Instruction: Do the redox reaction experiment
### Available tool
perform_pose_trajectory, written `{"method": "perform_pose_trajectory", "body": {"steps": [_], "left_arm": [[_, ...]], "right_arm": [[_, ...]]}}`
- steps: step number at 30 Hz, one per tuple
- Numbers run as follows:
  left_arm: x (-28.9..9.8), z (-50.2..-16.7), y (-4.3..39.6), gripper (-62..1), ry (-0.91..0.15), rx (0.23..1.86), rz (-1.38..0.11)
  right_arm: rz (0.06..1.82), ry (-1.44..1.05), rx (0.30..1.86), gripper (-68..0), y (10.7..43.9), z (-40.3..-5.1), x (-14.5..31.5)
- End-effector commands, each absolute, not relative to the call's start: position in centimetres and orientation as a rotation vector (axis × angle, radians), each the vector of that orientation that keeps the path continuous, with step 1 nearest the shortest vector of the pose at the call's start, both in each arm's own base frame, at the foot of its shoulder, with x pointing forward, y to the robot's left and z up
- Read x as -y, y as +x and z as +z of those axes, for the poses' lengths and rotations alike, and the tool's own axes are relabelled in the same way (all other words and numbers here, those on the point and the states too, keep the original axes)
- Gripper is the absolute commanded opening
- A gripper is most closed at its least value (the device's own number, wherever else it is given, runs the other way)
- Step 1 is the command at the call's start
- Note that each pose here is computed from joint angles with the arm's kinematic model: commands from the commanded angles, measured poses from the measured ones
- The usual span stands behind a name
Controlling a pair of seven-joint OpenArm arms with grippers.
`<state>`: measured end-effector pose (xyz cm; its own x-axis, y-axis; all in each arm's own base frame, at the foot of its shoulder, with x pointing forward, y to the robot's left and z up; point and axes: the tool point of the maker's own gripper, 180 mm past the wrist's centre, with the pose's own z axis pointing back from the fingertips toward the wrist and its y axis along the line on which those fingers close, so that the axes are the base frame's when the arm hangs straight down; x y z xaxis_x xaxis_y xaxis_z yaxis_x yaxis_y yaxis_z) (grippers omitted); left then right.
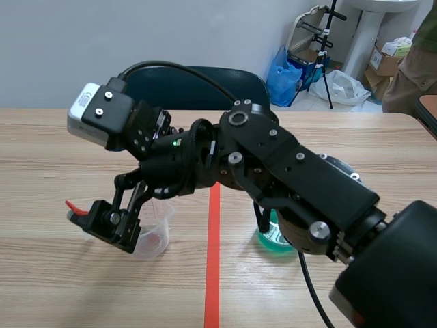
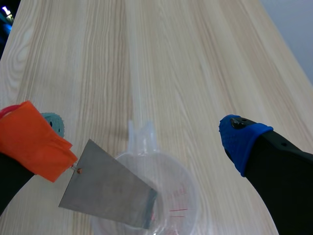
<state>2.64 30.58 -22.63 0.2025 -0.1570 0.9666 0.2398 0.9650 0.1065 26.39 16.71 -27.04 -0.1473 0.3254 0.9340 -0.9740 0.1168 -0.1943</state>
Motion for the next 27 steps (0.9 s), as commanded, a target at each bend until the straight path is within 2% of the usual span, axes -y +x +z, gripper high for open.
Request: {"method": "perform_pose_trajectory", "body": {"steps": [1,6,12,19,27], "left_arm": [[-30.6,-22.0,2.7,1.4,-0.057,1.370,-0.266],[-30.3,-22.3,2.2,1.4,-0.026,1.391,-0.220],[-27.9,-22.8,3.8,1.4,-0.036,1.432,-0.259],[-25.5,-22.1,5.6,1.4,-0.017,1.491,-0.253],[-23.4,-20.8,7.9,1.4,-0.002,1.521,-0.282]], "right_arm": [[1.366,0.822,1.177,0.4,25.6,-26.1,-17.6],[1.390,0.868,1.128,0.4,23.2,-27.4,-18.3],[1.393,0.932,1.153,0.4,21.5,-26.9,-18.5],[1.367,0.974,1.256,0.4,21.5,-23.4,-17.0],[1.254,0.847,1.423,0.4,23.1,-19.9,-13.2]]}}
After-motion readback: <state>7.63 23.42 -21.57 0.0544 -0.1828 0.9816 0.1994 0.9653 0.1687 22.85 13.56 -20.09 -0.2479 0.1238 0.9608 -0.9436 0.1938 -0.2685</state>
